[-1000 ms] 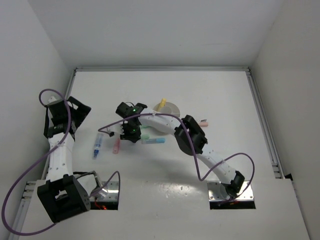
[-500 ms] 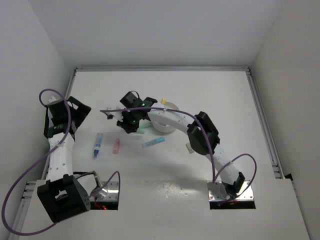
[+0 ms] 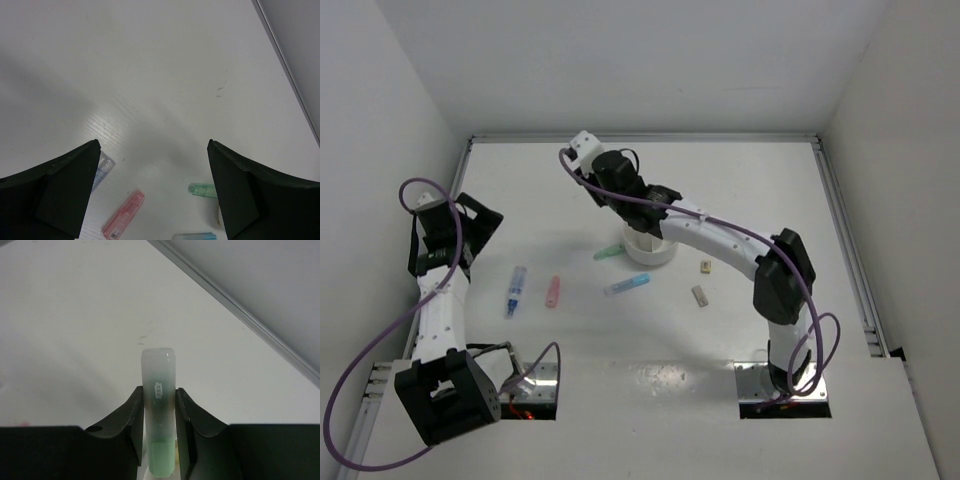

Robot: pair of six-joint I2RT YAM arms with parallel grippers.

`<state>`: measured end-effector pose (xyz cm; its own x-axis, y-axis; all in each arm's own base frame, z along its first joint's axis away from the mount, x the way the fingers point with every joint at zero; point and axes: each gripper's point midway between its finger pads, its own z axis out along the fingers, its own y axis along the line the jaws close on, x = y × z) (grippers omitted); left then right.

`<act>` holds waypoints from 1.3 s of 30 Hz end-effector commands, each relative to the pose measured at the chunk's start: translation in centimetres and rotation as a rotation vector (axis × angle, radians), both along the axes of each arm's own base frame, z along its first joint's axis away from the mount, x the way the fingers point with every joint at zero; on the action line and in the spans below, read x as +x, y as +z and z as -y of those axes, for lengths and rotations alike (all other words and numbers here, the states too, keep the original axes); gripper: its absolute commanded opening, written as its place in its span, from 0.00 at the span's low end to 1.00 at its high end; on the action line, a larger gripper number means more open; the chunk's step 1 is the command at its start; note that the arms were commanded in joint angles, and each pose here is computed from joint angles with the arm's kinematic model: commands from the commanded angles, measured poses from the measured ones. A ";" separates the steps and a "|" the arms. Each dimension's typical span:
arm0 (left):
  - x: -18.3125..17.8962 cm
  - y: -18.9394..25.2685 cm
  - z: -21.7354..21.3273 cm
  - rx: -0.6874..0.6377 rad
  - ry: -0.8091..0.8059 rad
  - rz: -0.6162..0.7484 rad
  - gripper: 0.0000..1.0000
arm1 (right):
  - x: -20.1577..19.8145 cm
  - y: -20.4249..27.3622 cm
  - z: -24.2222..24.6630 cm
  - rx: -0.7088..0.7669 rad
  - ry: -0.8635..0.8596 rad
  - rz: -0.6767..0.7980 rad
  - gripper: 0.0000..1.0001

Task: Sort the stationery into containers
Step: Place the pen in the storage box.

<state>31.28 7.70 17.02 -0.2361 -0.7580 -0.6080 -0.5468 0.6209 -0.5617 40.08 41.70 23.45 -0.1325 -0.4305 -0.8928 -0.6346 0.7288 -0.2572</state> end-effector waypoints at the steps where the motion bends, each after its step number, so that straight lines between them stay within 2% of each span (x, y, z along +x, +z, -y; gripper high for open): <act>1: 0.4 0.7 0.0 -0.001 -0.011 0.043 0.94 | 2.3 0.7 3.5 0.126 -0.282 0.064 0.00; 5: 0.4 0.5 0.1 -0.009 -0.018 0.037 0.94 | 2.8 -1.0 5.0 0.224 -0.378 0.038 0.00; 12: 0.6 0.7 0.2 -0.002 -0.031 0.045 0.94 | 5.5 -1.6 7.9 0.268 -0.528 0.073 0.00; 15: 0.7 0.4 0.4 -0.011 -0.039 0.039 0.94 | 5.9 -2.1 8.1 0.308 -0.533 0.042 0.00; 21: 0.7 0.2 0.5 -0.015 -0.046 0.041 0.94 | 7.3 -6.3 7.9 0.342 -0.565 -0.063 0.00; 39: 0.8 0.4 0.6 -0.016 -0.054 0.051 0.94 | 6.2 -8.1 9.4 0.339 -0.545 -0.046 0.00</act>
